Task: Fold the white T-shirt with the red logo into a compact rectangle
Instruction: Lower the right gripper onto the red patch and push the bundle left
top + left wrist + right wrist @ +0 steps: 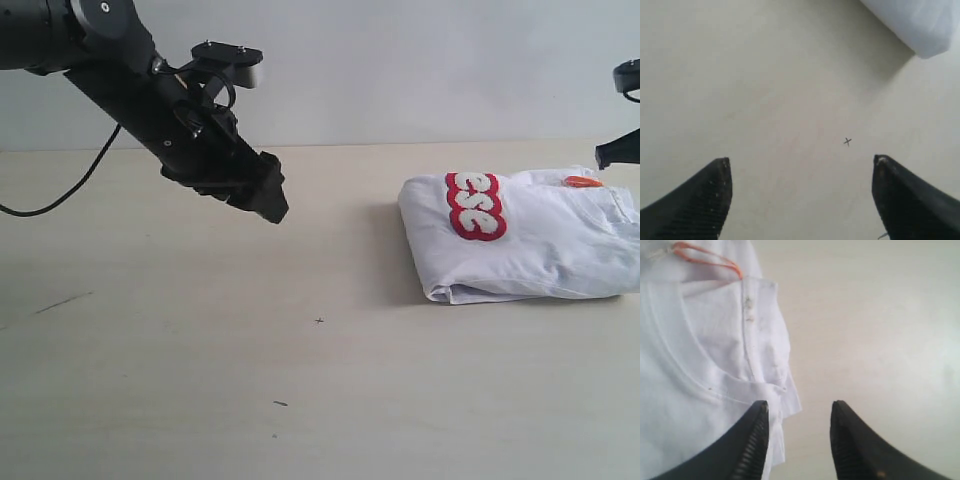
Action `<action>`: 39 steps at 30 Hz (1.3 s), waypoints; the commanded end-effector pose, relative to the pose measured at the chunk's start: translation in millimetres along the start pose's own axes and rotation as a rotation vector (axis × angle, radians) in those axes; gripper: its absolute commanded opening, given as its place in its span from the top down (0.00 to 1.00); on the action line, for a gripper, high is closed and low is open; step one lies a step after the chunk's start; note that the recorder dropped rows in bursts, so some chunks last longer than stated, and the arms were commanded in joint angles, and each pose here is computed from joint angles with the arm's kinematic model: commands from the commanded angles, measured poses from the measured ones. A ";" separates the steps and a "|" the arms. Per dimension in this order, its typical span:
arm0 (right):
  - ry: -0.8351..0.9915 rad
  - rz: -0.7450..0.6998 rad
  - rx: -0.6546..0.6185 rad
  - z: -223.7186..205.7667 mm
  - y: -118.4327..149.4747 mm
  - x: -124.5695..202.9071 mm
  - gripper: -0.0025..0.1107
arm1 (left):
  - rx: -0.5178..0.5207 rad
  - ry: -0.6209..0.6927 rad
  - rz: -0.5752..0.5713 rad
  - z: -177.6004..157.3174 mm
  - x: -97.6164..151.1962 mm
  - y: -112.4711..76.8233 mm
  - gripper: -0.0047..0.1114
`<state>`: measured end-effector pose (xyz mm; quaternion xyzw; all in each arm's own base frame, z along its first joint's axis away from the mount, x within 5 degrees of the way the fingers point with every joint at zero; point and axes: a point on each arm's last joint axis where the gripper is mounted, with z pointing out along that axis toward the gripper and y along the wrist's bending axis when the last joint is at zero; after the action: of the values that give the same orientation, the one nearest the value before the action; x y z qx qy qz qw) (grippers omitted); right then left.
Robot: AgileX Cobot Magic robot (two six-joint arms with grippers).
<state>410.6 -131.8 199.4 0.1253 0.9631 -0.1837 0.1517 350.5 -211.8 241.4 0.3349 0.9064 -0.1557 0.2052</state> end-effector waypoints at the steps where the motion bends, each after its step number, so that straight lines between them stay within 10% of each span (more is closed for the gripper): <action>1: -0.043 0.077 -0.017 -15.1 -4.4 -5.1 0.62 | -0.004 -0.009 0.006 -5.3 -0.1 0.0 0.32; 5: -0.063 -0.021 -0.382 -18.5 29.4 -6.5 0.79 | -0.033 -0.001 0.058 -5.6 0.5 2.5 0.37; 7: -0.072 -0.072 -0.547 -17.2 45.7 -6.0 0.96 | -0.056 0.014 0.112 -6.9 1.5 3.1 0.54; 11: -0.063 -0.096 -0.628 -4.8 62.8 -4.4 0.98 | -0.058 0.023 0.102 -8.0 4.7 2.7 0.95; 25: 0.093 -0.248 -0.615 49.2 175.5 29.7 0.98 | -0.078 0.000 0.075 -10.8 20.7 1.5 0.96; 39: 0.111 -0.418 -0.734 -13.2 303.7 84.1 0.98 | -0.090 -0.068 0.046 -47.0 18.1 -3.6 0.96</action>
<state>437.1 132.3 104.3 -0.1218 0.9736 0.1289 0.1440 325.5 -189.8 268.4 0.3525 0.8930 -0.1177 0.2540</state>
